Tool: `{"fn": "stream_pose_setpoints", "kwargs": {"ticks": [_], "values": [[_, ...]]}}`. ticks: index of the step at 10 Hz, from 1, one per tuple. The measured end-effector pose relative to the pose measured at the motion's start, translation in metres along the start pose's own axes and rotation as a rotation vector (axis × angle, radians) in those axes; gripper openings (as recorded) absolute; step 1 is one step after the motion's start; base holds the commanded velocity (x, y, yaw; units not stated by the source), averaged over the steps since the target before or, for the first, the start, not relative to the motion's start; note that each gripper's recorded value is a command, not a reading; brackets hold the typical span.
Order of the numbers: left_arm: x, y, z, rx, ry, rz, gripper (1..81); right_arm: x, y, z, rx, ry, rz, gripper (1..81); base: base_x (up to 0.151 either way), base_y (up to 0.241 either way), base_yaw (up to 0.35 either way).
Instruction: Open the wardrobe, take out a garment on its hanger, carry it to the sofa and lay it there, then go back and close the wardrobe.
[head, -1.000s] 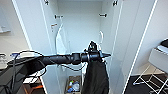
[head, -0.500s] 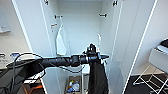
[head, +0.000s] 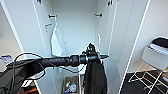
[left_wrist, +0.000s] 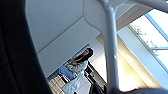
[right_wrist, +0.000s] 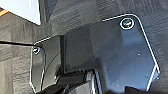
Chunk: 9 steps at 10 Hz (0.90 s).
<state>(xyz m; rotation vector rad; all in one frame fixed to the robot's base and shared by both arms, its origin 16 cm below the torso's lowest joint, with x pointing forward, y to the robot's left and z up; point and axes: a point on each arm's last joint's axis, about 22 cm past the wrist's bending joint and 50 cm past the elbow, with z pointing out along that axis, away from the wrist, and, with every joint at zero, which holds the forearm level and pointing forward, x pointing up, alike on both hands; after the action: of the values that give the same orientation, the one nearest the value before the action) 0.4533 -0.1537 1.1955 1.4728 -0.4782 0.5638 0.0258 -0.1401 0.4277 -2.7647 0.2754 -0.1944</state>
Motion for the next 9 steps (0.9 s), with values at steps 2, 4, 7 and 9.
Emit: {"fn": "stream_pose_setpoints", "kwargs": {"ticks": [2,4,7,9], "values": [[0.001,0.001,-0.001,-0.002,0.003,0.001,1.0,0.002,0.003,-0.001,-0.004,0.005,-0.001,81.1,0.0,0.0,-0.215],[0.002,-0.002,-0.003,0.004,0.005,0.0,1.0,-0.004,0.003,-0.001,-0.004,0.0,0.002,81.1,0.0,0.0,-0.214],[0.002,-0.002,-0.004,0.005,0.005,0.009,1.0,-0.011,0.002,-0.001,-0.003,-0.008,0.004,81.1,0.0,0.0,-0.214],[0.001,-0.003,-0.005,0.006,0.006,0.006,1.0,-0.024,0.003,-0.002,-0.006,-0.023,0.009,81.1,0.0,0.0,-0.215]]}}
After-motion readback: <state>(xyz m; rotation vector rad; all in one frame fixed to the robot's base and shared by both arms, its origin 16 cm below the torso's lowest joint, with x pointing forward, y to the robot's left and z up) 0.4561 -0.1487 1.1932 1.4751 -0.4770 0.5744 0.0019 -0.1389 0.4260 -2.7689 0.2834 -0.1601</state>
